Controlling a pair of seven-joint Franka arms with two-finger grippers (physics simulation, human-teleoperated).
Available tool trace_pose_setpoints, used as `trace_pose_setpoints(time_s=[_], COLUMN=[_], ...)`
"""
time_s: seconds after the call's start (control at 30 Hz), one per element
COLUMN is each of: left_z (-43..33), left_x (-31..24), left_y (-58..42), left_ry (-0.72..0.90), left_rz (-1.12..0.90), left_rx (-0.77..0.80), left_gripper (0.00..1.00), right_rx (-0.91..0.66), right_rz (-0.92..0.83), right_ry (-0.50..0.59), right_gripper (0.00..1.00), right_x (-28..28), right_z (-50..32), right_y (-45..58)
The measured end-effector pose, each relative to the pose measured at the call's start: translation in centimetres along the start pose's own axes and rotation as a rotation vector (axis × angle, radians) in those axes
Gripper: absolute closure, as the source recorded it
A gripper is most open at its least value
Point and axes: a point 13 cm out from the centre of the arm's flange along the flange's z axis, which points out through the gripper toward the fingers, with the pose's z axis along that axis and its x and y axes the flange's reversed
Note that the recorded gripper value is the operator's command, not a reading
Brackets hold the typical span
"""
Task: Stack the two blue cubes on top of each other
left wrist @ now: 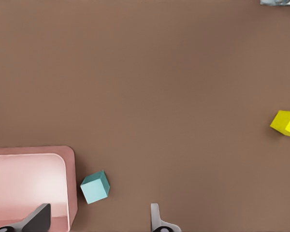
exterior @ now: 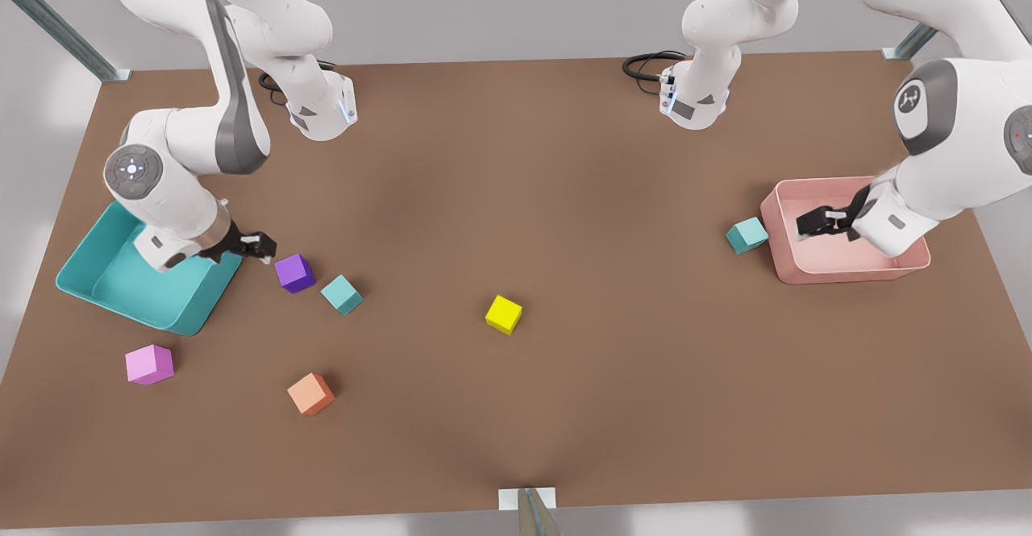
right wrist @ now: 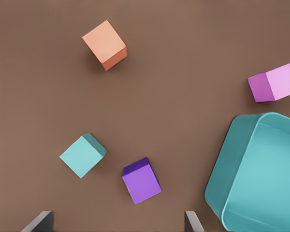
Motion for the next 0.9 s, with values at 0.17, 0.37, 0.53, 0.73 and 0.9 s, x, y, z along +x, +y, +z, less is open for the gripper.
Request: trace_pose_setpoints(time_s=[0.17,0.37,0.53,0.73,0.9], left_z=[0.6,5.3,7.8,9.0,9.4], left_x=[-1.5,-4.2,-5.5,-6.2,-6.4], left_y=[-0.4,0.8,0.6,0.3,0.8], left_ry=[-0.033,0.004,0.017,0.021,0.021], left_rz=[0.006,0.029,0.056,0.075,0.074], left_rx=[-0.002,-0.039,-0.051,-0.054,-0.054], left_gripper=[0.00,0.00,0.00,0.00,0.00], right_rx=[-0.003,-0.006,0.015,0.045,0.003], right_rz=[-0.035,-0.213,-0.546,-0.672,-0.717], right_ry=[-0.066,-0.121,-0.140,-0.005,0.095], right_gripper=[0.00,0.00,0.00,0.00,0.00], right_x=[-2.4,-4.6,-3.3,-4.7,-2.6], right_z=[-1.0,-2.5,-2.4,5.5,9.8], right_y=[3.0,10.3,17.4,11.1,9.7])
